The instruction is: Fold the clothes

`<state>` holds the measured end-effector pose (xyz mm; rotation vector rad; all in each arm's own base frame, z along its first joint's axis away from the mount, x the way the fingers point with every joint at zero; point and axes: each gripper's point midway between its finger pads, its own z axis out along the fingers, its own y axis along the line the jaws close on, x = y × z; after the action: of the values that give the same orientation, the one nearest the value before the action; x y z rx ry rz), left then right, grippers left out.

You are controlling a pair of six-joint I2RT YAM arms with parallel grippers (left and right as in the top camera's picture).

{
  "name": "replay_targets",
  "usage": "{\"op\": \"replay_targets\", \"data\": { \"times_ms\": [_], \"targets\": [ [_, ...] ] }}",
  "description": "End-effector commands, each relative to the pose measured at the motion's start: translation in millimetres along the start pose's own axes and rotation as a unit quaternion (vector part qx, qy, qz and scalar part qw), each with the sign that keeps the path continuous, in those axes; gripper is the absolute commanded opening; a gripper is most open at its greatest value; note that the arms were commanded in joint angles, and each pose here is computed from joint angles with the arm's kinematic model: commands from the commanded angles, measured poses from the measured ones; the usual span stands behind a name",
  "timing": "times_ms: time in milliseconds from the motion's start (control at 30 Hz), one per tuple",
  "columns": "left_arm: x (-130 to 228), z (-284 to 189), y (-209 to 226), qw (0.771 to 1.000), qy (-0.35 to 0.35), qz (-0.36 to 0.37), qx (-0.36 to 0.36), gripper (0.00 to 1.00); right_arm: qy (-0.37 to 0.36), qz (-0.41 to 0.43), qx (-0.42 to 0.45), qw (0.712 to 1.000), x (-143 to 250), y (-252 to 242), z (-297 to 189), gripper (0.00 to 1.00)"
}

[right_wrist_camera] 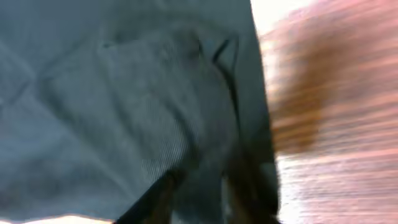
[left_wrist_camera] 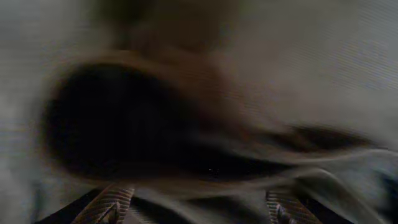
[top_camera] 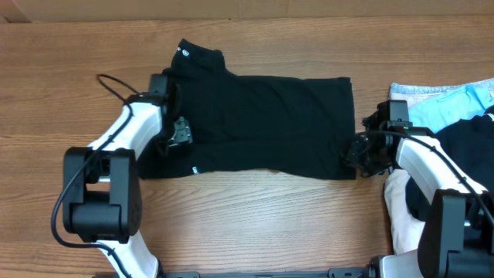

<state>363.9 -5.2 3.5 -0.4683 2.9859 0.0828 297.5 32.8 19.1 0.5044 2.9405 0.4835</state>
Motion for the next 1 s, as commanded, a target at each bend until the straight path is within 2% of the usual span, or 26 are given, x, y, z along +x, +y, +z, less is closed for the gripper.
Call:
{"op": "replay_targets", "data": {
  "times_ms": [0,67,167,400,467,567,767,833,967],
  "targets": [
    [-12.4,-0.4,22.9,0.999,-0.008,-0.047,-0.016,0.73,0.019,-0.009,-0.017,1.000,13.3,3.9,2.8,0.15],
    [-13.2,0.2,28.4,0.998,-0.005,-0.057,-0.012,0.74,0.034,-0.002,0.005,0.999,21.3,-4.4,2.7,0.05],
    [-14.5,0.7,35.8,0.998,-0.004,-0.063,-0.014,0.74,0.045,0.020,0.028,0.998,27.5,-13.4,1.0,0.04],
    [-15.4,0.7,34.9,0.999,-0.005,-0.047,-0.012,0.77,0.053,0.020,0.022,0.998,25.5,-4.0,-16.6,0.04],
    [-15.6,0.7,34.9,0.999,-0.006,-0.047,-0.011,0.77,0.036,0.014,0.017,0.999,17.3,0.6,-23.1,0.16],
    [-16.7,0.7,34.6,0.999,-0.008,-0.047,-0.011,0.78,-0.017,-0.022,-0.013,1.000,-7.9,15.0,-28.6,0.52],
    [-15.9,0.7,33.3,0.999,-0.006,-0.047,-0.007,0.78,-0.072,-0.069,-0.032,0.994,-33.3,23.9,-19.4,0.46],
    [-15.8,0.7,33.4,0.999,-0.006,-0.047,-0.007,0.78,-0.068,-0.070,-0.031,0.995,-31.5,21.6,-10.5,0.46],
    [-15.9,0.7,33.3,0.999,-0.006,-0.047,-0.007,0.79,-0.045,-0.065,-0.036,0.996,-24.4,19.3,0.5,0.40]
  ]
}}
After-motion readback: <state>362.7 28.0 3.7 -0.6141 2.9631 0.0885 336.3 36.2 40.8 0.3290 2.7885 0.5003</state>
